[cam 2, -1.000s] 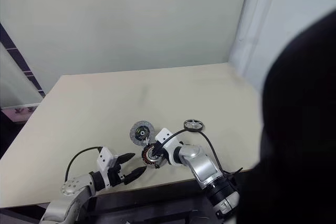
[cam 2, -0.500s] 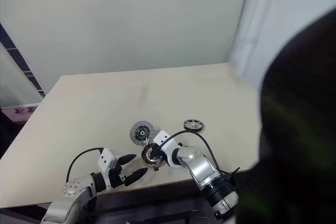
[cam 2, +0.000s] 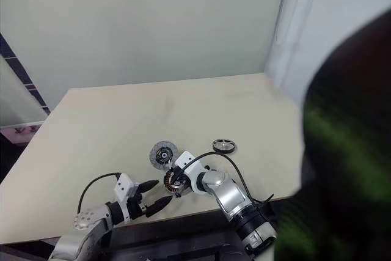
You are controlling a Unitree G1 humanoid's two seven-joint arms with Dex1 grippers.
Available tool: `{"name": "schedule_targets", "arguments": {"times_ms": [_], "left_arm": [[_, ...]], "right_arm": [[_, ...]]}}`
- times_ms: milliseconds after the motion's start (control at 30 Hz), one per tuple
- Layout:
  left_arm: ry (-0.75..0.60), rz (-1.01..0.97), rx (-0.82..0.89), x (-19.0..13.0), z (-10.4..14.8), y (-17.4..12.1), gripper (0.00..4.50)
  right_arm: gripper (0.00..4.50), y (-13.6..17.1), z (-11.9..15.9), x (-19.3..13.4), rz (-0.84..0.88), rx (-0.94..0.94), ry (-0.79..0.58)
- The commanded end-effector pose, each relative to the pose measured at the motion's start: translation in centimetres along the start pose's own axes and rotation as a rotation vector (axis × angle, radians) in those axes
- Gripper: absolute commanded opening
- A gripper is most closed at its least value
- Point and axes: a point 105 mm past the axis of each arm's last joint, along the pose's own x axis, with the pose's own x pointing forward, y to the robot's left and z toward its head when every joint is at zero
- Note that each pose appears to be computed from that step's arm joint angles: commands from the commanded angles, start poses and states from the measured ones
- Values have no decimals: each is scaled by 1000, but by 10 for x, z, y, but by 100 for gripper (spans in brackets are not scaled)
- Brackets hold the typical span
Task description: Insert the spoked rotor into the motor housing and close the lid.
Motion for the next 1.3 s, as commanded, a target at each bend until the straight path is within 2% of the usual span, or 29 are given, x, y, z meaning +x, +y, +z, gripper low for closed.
{"name": "schedule_targets", "arguments": {"times_ms": [33,233,400,433,533,867,1100,1300], "left_arm": [[-36,-6,39,1,11,-1,450],[-33,-7,39,1,10,0,450],[-36,-5,38,1,11,1,450],[-36,-4,39,1,11,1,450],[-36,-1,39,1,11,1,450],[-35,-4,39,0,10,1,450],[-73,-1,27,0,19,3,450],[-70,-4,32,1,19,4,450]], "right_arm": [[3,-2,20,-4,-2,-34,-54],[3,-12,36,-17,-13,-17,-125],[3,-35,52,-29,-122,26,-217],[20,-39,53,-32,-139,33,-230],[91,-49,55,-39,-170,42,-244],[449,-83,47,-64,-349,121,-273],[449,-131,31,-100,-625,371,-348],[449,-150,13,-114,-706,590,-378]]}}
